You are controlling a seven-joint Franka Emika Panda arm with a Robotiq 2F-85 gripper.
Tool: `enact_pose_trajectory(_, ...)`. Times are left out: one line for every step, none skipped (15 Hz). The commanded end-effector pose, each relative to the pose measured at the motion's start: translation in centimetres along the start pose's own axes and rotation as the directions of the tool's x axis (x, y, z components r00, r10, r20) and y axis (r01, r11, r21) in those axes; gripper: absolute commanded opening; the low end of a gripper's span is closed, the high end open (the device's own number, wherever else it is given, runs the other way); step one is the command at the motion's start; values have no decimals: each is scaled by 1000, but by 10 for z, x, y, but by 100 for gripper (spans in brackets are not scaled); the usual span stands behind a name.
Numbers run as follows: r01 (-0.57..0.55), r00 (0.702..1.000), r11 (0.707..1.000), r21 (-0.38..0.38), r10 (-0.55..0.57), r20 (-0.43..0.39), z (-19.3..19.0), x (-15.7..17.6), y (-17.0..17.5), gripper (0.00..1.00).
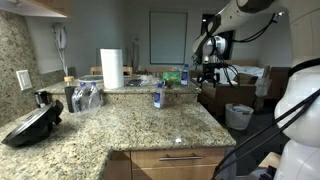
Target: Throw the four bottles on the right into the bin on the floor
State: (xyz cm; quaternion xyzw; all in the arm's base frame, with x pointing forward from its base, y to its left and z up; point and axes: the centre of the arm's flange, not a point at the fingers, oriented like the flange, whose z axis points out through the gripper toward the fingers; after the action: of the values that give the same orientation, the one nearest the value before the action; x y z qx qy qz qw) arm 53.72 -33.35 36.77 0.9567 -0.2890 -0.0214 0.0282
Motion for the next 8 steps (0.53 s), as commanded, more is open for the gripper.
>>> enact_pose_trajectory(165, 982, 986, -26, -166, -87, -41, -9, -65, 100)
enact_pose_trajectory(206, 972, 978, -36, -209, -107, -55, -14, -88, 100)
enact_pose_trajectory(256, 959, 965, -50, -260, -112, -68, -22, -112, 100)
enact_pose_trajectory(300, 943, 951, -69, -307, -132, -79, -27, -135, 100)
enact_pose_trajectory(347, 922, 934, -86, -357, -151, -87, -33, -159, 100)
enact_pose_trajectory(390, 899, 915, -102, -403, -172, -96, -37, -179, 100)
enact_pose_trajectory(435, 873, 893, -114, -449, -191, -103, -42, -197, 100)
enact_pose_trajectory(476, 847, 871, -120, -491, -203, -107, -44, -212, 100)
